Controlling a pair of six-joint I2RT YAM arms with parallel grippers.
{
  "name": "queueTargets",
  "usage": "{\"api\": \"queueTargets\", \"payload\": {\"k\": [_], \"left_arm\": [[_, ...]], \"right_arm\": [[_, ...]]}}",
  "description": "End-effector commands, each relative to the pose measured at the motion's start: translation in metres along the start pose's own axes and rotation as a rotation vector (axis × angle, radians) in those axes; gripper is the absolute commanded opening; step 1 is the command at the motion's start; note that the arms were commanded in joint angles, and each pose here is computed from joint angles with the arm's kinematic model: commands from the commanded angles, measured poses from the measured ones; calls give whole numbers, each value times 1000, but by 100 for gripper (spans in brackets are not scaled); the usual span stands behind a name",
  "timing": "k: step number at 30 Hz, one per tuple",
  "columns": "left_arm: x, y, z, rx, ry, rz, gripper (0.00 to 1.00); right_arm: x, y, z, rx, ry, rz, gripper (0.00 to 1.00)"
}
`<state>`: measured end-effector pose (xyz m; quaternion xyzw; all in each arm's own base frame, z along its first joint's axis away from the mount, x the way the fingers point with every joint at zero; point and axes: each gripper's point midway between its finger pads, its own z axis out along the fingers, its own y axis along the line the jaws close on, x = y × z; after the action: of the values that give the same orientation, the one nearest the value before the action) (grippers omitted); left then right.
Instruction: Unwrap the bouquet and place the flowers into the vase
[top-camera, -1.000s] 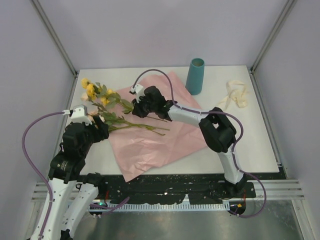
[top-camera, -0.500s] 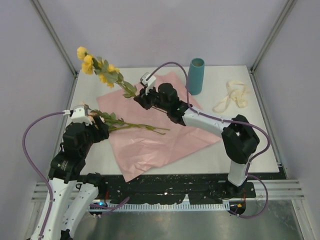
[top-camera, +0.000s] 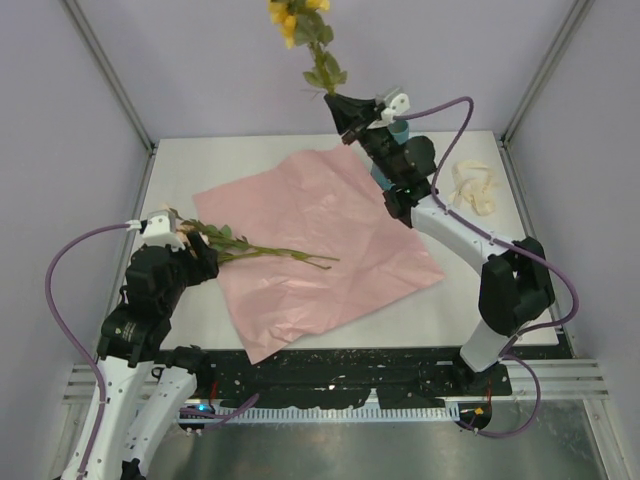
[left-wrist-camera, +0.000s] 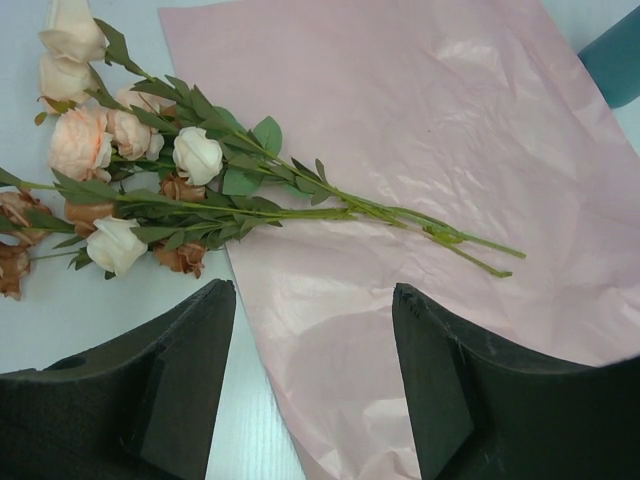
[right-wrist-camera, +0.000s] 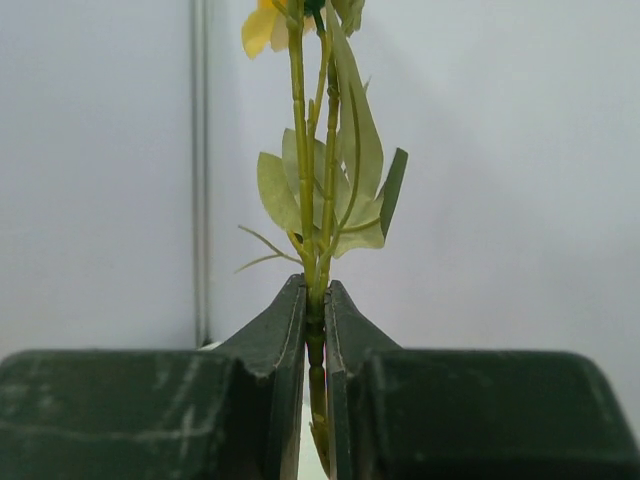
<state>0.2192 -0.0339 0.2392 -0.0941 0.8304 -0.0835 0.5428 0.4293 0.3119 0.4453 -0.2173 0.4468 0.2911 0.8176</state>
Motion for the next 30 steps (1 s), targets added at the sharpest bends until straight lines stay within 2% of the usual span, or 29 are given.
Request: {"api": "queueTargets", "payload": {"k": [1, 2, 4, 11, 30], "left_arm": [[-10, -4, 0, 22, -43, -9, 68], [-9, -5, 0, 24, -43, -9, 68], [-10, -5, 0, 27, -47, -10, 68], [-9, -7, 2, 33, -32, -5, 68], [-7, -7, 8, 32, -7, -5, 67]], "right_arm": [[-81, -40, -8, -16, -359, -57, 5], [-103, -45, -14, -31, -459, -41, 5], [-112, -63, -20, -44, -544, -57, 5], [-86, -119, -15, 6, -500, -89, 5], [-12, -176, -13, 40, -478, -67, 5]]}}
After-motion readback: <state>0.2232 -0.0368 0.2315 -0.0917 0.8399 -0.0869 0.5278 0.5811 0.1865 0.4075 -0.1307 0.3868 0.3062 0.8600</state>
